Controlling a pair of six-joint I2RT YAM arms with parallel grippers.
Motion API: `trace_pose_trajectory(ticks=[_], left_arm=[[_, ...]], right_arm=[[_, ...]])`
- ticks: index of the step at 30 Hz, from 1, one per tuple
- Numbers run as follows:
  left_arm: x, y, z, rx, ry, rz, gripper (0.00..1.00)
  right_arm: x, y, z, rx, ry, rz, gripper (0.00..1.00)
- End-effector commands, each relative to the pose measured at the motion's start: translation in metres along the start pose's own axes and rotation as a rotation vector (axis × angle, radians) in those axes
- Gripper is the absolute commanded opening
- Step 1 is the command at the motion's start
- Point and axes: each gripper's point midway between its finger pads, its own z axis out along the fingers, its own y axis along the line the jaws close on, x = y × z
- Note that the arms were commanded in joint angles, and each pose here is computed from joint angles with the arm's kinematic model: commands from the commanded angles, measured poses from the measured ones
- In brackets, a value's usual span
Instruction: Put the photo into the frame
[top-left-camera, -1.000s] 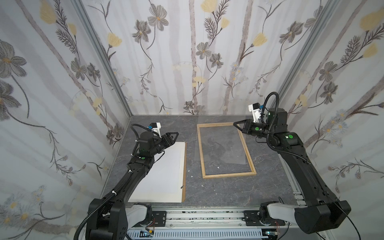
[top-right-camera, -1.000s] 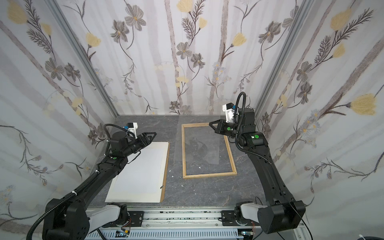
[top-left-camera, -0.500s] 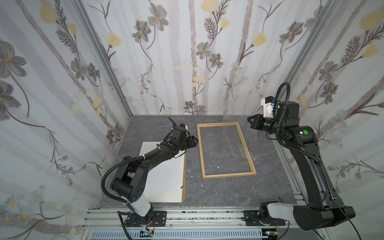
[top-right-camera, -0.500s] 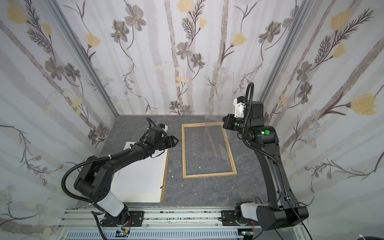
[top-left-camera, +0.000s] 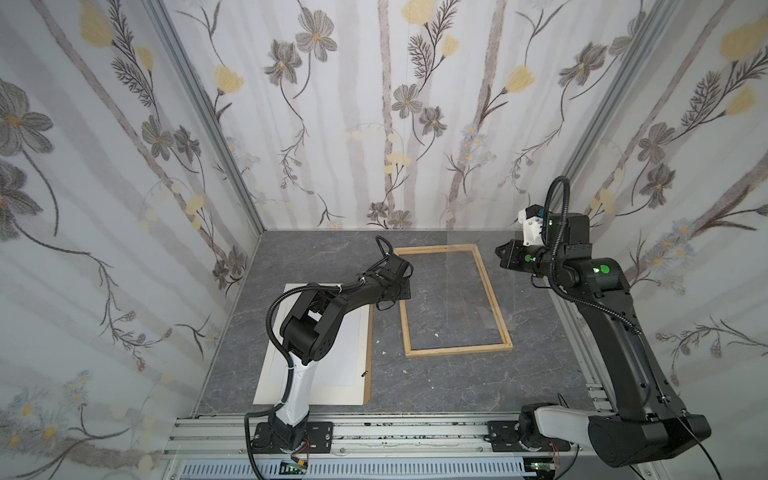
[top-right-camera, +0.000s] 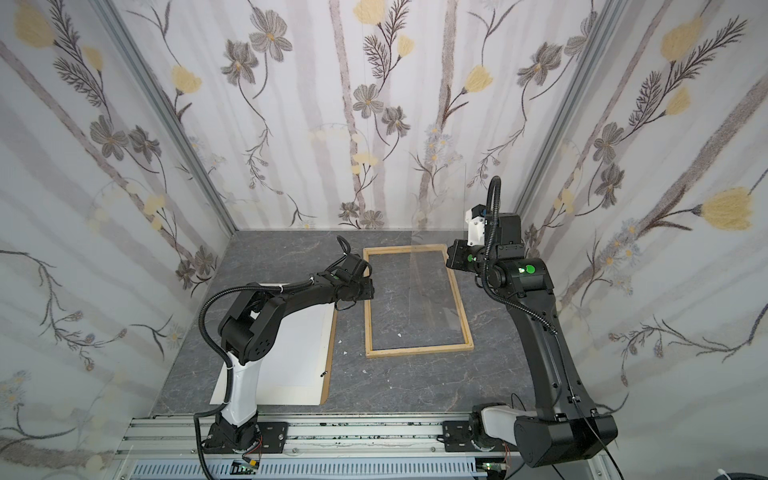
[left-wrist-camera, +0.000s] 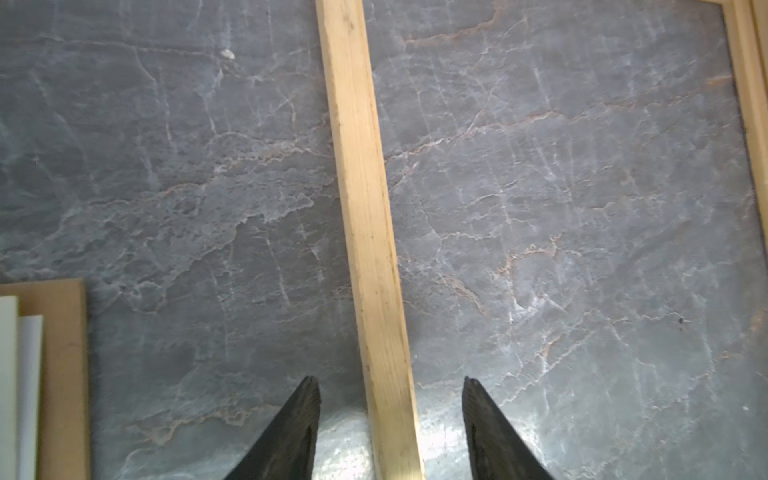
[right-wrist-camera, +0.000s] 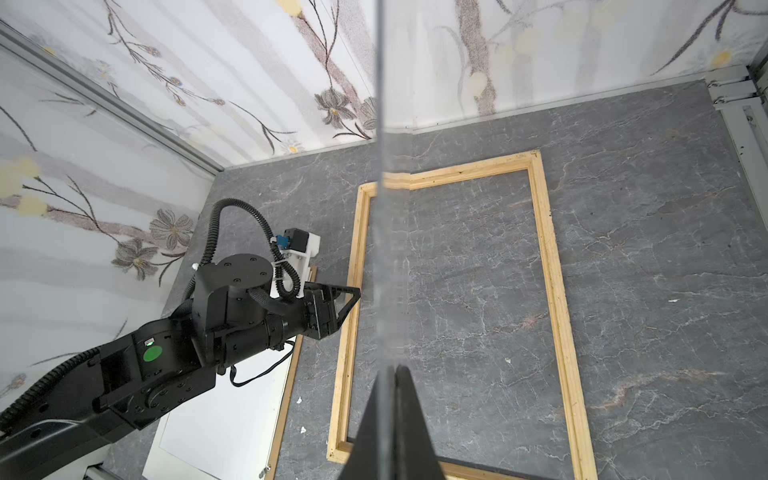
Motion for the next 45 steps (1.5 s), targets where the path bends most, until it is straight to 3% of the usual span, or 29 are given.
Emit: trace_pose_trajectory(ticks=[1, 9, 19, 22, 27, 32, 45], left_arm=[[0.001, 0.006, 0.007, -0.037, 0.006, 0.009, 0.52], [0.007, 0.008, 0.015, -0.039, 0.02, 0.007, 0.47], [0.011, 0.012, 0.017, -0.05, 0.026, 0.008, 0.45], [0.013, 0.014, 0.018, -0.061, 0.029, 0.011, 0.37], [0.015, 0.022, 0.019, -0.089, 0.037, 0.018, 0.14], [0.016, 0.029, 0.013, -0.102, 0.037, 0.028, 0.05], [0.027, 0.053, -0.01, -0.136, 0.047, 0.02, 0.05]], right_arm=[[-0.015, 0.013, -0.002, -0.071, -0.079, -0.039, 0.0], [-0.017, 0.022, 0.001, -0.167, -0.122, -0.026, 0.0], [-0.02, 0.014, -0.001, -0.169, -0.158, 0.031, 0.0], [-0.016, 0.017, 0.003, -0.199, -0.11, 0.048, 0.0], [-0.004, 0.015, 0.015, -0.221, -0.028, 0.082, 0.0], [-0.001, 0.012, 0.019, -0.213, -0.013, 0.075, 0.0], [0.02, 0.024, 0.026, -0.323, 0.081, 0.086, 0.0]])
